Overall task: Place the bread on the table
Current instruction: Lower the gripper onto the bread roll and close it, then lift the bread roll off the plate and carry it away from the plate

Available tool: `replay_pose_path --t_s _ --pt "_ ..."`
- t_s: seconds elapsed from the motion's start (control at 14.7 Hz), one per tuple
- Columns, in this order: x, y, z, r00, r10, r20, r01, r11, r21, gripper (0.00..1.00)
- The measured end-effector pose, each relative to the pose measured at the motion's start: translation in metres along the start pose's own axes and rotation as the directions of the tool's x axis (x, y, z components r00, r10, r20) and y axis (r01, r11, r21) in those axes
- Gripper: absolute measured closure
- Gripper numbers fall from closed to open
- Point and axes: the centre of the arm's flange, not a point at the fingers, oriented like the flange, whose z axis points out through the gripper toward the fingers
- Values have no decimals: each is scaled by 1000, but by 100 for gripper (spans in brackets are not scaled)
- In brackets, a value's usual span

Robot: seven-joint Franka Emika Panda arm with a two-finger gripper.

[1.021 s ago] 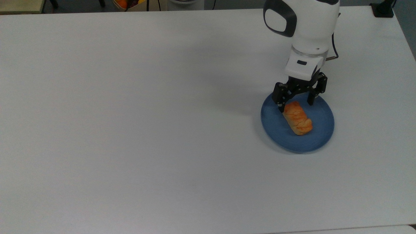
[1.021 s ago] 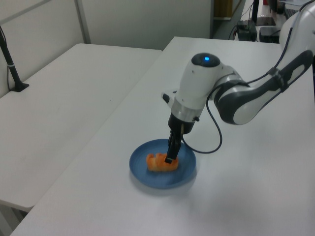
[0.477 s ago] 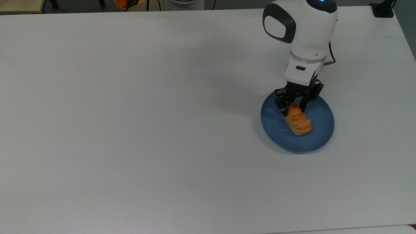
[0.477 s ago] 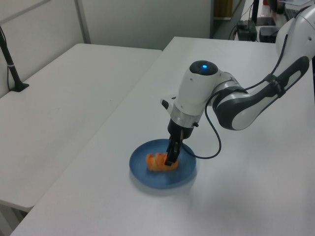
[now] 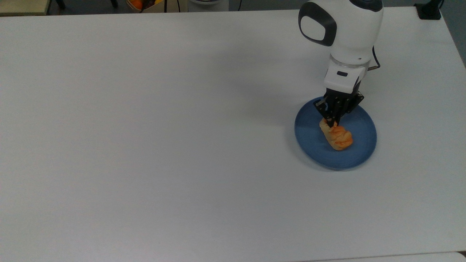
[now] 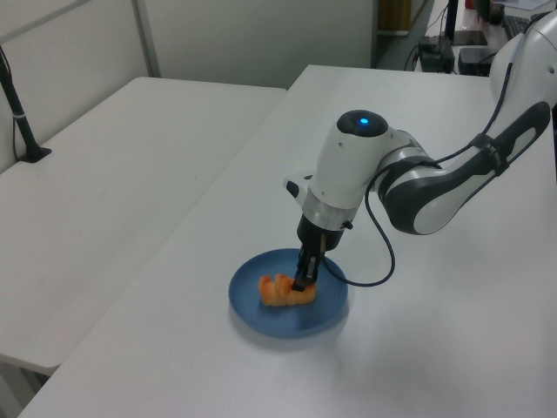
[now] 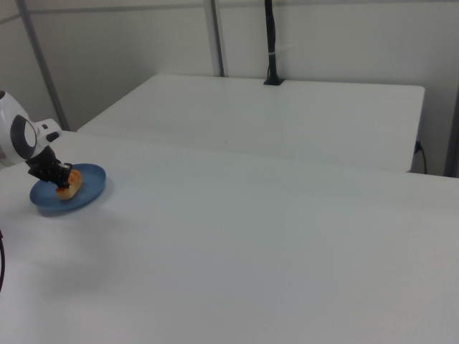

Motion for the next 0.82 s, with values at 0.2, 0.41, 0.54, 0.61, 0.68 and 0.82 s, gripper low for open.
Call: replay_pose_path --t_s 0.2,0.41,0.54,0.61,0.68,0.82 --pt "11 6 -18 999 28 -30 -28 1000 -2 91" --pt "25 45 -50 996 80 -30 -82 996 -44 89" --pt "30 86 -61 991 132 -19 -133 988 -78 89" --pt "32 117 -63 987 161 -6 -161 982 -101 89" --pt "32 157 -62 983 181 6 -179 976 -125 89" --pt "30 210 -59 978 209 14 -205 967 -150 89"
